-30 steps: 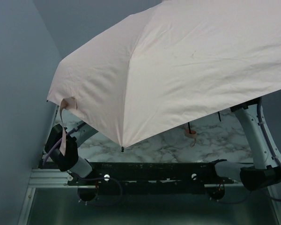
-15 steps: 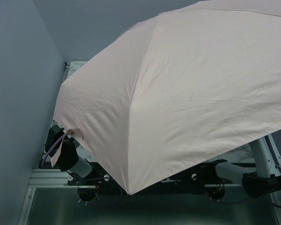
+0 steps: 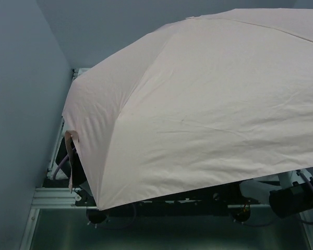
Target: Put away the umbrella
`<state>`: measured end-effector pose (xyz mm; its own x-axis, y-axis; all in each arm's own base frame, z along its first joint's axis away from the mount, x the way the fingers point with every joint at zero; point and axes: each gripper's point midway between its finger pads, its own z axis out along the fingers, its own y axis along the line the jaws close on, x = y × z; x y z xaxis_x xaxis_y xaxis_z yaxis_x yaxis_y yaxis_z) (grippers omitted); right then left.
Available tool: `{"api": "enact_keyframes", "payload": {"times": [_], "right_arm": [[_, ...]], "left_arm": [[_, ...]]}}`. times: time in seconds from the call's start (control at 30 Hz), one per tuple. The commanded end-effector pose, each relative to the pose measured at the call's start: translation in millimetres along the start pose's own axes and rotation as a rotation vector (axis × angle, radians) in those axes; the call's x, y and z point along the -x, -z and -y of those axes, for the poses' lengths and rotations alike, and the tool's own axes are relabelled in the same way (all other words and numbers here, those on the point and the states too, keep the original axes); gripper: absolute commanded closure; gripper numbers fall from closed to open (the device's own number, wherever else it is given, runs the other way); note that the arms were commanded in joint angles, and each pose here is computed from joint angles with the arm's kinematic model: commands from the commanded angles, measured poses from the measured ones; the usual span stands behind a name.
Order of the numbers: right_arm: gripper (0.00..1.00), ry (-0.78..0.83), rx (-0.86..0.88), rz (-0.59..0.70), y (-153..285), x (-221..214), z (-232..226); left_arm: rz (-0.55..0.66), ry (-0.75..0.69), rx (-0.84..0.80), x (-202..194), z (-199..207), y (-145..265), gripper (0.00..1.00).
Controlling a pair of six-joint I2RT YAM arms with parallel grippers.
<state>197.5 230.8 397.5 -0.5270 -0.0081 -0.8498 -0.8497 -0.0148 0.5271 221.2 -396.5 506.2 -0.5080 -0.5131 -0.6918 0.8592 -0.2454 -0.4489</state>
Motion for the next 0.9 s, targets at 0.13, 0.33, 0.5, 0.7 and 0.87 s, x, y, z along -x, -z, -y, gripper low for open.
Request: {"api": "enact_keyframes", "payload": {"times": [0.13, 0.33, 0.5, 0.7, 0.87], "right_arm": [[0.56, -0.076, 0.134, 0.019, -0.2, 16.3, -28.7], [0.99, -0.076, 0.133, 0.019, 0.0, 19.4, -31.5], [0.99, -0.024, 0.116, 0.017, -0.3, 22.0, -30.3], [0.99, 0.089, -0.042, 0.019, 0.7, 28.6, -11.3], [0.99, 0.134, -0.092, 0.027, 2.3, 31.7, -5.4]], "left_arm": [[-0.007, -0.041, -0.216, 8.6, 52.1, -1.6, 1.0], [-0.007, -0.036, -0.224, 9.0, 52.9, -2.1, 1.0], [0.021, -0.004, -0.187, 12.5, 47.7, 0.7, 0.87], [0.118, 0.001, -0.075, 24.1, 38.3, 15.6, 0.36], [0.249, 0.004, 0.015, 47.5, 27.5, 26.8, 0.18]]}}
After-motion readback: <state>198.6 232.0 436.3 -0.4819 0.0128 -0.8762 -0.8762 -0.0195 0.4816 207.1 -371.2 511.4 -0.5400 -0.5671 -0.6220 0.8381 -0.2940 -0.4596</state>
